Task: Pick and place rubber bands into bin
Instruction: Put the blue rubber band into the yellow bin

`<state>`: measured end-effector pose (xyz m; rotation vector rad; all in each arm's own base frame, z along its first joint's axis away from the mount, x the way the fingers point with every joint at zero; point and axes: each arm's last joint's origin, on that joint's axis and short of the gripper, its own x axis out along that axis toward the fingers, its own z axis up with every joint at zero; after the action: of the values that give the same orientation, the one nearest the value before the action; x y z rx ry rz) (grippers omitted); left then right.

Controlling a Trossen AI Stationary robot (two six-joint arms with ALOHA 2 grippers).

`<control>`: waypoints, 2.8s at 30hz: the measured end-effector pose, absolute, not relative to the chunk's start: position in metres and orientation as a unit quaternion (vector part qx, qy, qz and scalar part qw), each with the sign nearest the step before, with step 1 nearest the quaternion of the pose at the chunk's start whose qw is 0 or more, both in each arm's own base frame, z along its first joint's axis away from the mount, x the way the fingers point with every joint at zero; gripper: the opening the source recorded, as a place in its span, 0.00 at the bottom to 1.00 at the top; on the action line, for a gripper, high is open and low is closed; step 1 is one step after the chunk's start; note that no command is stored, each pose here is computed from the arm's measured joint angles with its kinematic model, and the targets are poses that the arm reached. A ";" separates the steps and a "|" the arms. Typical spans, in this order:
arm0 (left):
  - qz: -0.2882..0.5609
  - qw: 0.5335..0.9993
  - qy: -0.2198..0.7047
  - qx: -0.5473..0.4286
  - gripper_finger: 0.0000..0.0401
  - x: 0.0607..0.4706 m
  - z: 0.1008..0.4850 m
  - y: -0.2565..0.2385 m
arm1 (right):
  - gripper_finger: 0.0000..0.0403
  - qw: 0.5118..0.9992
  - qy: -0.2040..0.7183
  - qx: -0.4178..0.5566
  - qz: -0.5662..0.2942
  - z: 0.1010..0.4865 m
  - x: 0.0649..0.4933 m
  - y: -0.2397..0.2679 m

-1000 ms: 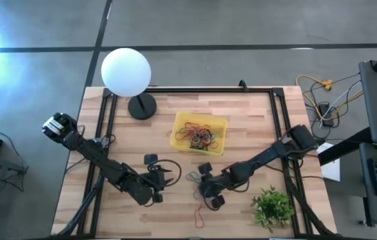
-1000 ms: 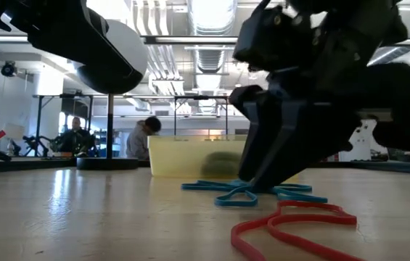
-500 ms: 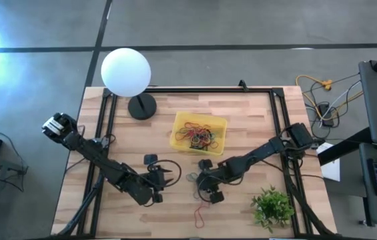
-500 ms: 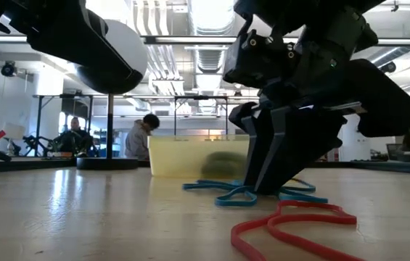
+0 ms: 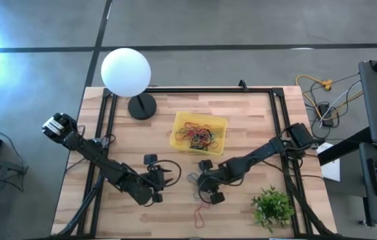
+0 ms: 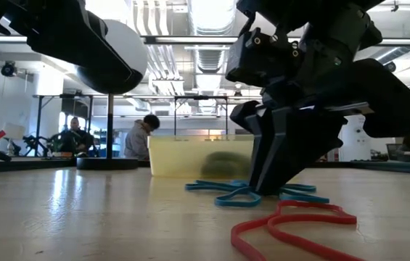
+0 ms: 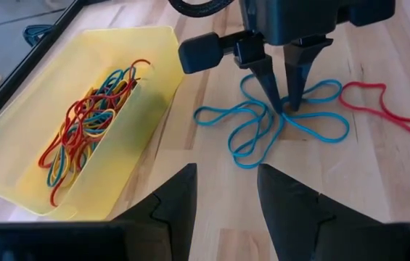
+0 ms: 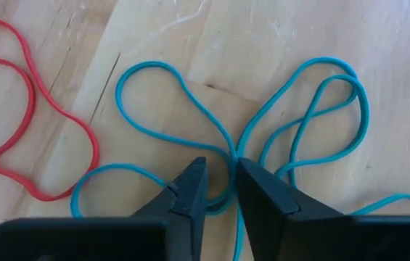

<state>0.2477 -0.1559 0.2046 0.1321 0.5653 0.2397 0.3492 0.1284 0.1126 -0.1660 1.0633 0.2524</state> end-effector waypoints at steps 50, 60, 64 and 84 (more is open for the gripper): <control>0.123 0.954 0.271 0.049 0.32 0.247 0.200 -0.154 | 0.02 0.902 0.358 -0.224 -0.085 0.252 0.328 0.059; 0.122 0.954 0.270 0.049 0.32 0.247 0.199 -0.154 | 0.02 0.894 0.392 -0.164 -0.144 0.238 0.331 0.003; 0.122 0.954 0.270 0.050 0.32 0.246 0.199 -0.154 | 0.02 0.892 0.400 -0.149 -0.151 0.232 0.329 -0.007; 0.118 0.956 0.264 0.054 0.32 0.247 0.200 -0.155 | 0.28 0.898 0.402 -0.124 -0.131 0.216 0.324 -0.011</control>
<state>0.2473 -0.1549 0.1998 0.1093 0.5349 0.2386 0.3244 -0.0108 0.2161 -0.2568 0.8332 -0.2711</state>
